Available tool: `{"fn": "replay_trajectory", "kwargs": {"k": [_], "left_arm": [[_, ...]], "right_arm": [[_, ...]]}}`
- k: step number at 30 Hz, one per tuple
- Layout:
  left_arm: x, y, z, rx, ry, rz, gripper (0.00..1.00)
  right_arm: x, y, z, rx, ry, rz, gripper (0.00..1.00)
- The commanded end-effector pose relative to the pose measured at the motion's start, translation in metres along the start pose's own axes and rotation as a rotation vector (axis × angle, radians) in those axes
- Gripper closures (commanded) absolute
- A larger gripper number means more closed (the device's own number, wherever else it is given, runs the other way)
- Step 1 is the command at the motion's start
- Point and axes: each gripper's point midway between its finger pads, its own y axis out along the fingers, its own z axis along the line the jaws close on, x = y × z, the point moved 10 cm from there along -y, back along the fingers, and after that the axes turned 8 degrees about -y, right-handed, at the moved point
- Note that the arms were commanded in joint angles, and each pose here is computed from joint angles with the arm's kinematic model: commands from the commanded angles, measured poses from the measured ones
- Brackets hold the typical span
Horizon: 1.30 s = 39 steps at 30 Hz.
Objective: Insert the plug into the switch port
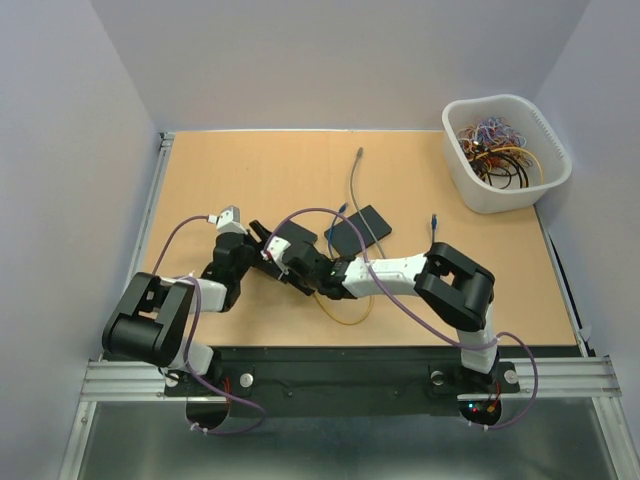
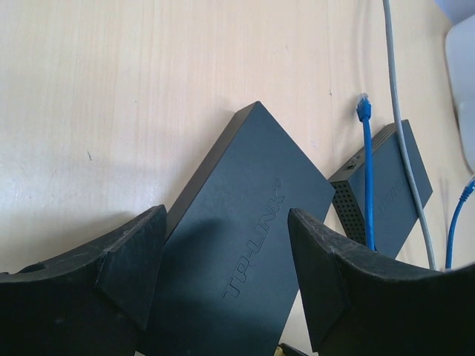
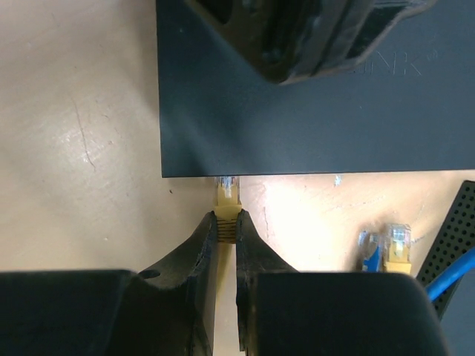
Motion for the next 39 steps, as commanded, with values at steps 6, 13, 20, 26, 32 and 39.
{"fn": "replay_trajectory", "kwargs": {"k": [6,13,20,26,32,39], "left_arm": [[-0.066,-0.036,0.012,-0.007,-0.101,0.325,0.26],[-0.076,-0.044,0.015,-0.032,-0.119,0.357,0.28],[-0.079,-0.042,0.016,-0.029,-0.122,0.368,0.28],[-0.069,-0.037,0.008,-0.007,-0.090,0.339,0.27],[-0.035,-0.024,-0.012,0.050,-0.036,0.228,0.22],[0.019,-0.012,-0.038,0.091,0.019,0.099,0.19]], "right_arm": [[0.044,0.016,-0.028,-0.101,0.031,-0.128,0.99],[0.061,0.023,-0.026,-0.052,0.028,-0.192,1.00],[0.077,0.018,-0.029,-0.030,0.004,-0.291,0.99],[0.062,0.007,-0.028,-0.032,0.009,-0.255,0.65],[0.034,-0.016,-0.022,-0.011,0.049,-0.199,0.39],[0.012,-0.056,-0.021,-0.022,0.118,-0.184,0.26]]}}
